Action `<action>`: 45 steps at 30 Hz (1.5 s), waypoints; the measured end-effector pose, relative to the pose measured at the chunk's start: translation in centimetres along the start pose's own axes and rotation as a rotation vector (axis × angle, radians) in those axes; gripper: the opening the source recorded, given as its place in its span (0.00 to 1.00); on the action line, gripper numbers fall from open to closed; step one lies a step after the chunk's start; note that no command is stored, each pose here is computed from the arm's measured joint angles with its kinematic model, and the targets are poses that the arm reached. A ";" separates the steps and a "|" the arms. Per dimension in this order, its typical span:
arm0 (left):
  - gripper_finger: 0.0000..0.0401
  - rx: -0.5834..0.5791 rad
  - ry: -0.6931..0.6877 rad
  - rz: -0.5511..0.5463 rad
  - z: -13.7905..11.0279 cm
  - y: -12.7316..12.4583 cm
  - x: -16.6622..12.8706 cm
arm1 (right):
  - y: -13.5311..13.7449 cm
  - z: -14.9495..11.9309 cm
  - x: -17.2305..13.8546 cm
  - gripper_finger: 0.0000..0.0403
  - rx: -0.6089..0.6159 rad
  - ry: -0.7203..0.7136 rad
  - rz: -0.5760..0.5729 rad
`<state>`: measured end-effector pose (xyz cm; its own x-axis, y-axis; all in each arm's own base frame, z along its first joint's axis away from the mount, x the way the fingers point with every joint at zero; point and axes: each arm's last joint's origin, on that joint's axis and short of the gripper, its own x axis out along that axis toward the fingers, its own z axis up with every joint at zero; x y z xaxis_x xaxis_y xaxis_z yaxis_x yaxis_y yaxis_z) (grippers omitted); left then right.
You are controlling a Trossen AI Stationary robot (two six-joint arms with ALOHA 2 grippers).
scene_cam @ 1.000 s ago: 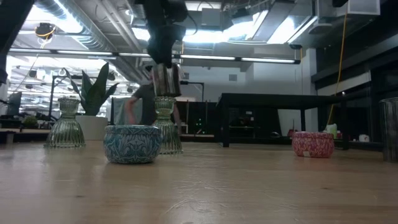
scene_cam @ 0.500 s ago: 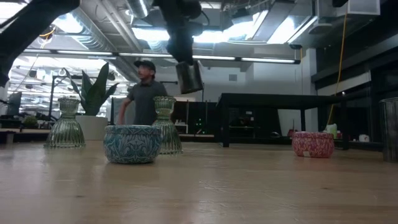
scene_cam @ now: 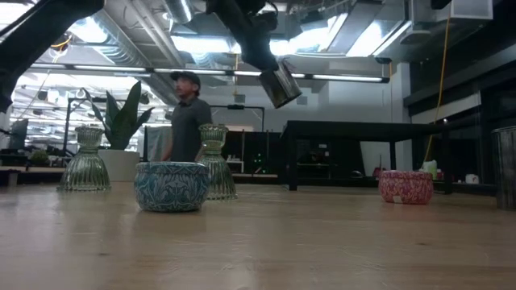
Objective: Pick & Place candle stick holders
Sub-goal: Put the top silver scented candle on the shelf
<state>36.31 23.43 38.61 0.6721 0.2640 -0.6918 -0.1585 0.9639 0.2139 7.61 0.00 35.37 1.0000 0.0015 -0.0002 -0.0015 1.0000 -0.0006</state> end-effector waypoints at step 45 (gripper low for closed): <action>0.88 0.019 -0.003 -0.136 -0.3 -1.3 5.7 | 0.0 0.0 0.0 0.02 0.000 0.001 0.000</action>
<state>40.09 23.65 34.16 0.6884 0.1312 -0.7134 -0.0524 0.9899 0.1314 7.62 0.00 35.36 1.0000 0.0013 -0.0009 -0.0013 1.0000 -0.0006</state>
